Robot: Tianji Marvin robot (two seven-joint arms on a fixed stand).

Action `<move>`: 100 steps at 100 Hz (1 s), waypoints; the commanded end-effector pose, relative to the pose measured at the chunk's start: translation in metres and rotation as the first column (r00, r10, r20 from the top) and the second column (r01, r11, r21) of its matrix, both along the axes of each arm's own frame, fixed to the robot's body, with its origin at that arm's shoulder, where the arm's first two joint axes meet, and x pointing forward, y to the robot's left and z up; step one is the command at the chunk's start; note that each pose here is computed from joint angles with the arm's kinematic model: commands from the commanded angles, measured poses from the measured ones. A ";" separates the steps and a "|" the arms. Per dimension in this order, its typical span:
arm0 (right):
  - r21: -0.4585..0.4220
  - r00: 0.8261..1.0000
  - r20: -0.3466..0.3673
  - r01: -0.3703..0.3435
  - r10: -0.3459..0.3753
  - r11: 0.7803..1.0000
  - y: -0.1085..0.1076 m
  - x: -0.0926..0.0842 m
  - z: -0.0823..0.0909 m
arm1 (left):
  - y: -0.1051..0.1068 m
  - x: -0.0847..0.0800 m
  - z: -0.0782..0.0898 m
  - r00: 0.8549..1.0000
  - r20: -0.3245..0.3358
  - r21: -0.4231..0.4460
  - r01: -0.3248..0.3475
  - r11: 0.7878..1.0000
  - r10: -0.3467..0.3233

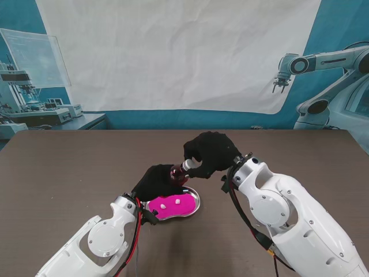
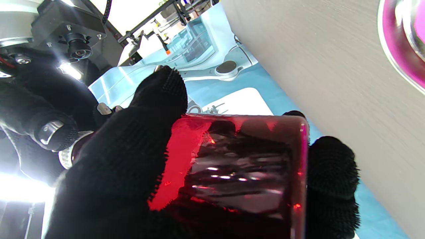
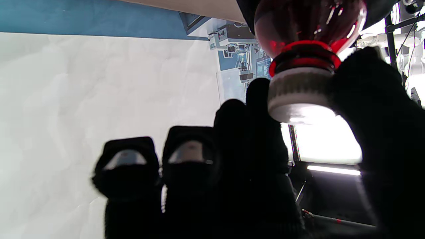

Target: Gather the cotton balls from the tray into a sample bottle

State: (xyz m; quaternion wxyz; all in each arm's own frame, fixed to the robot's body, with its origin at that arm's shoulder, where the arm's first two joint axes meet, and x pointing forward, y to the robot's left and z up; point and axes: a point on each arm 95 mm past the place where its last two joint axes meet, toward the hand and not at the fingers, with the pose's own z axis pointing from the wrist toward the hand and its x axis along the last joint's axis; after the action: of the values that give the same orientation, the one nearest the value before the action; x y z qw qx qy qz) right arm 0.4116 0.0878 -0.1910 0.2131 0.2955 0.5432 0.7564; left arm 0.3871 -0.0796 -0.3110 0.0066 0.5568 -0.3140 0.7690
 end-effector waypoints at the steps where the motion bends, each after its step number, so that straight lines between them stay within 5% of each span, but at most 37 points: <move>1: -0.001 1.000 -0.006 -0.017 0.017 1.000 0.001 0.000 -0.001 | -0.003 0.000 0.002 1.000 -0.004 -0.002 0.014 1.000 -0.014; 100: 0.041 0.995 0.049 -0.092 0.090 0.995 0.002 0.000 -0.004 | -0.003 0.001 0.004 1.000 -0.008 -0.010 0.009 1.000 -0.009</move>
State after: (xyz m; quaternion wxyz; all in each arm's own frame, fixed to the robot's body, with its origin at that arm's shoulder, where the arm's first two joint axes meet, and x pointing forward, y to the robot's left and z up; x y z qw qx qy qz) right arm 0.4147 0.0845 -0.1929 0.1924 0.2615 0.5310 0.7827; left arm 0.3875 -0.0807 -0.3082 0.0087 0.5582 -0.3120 0.7688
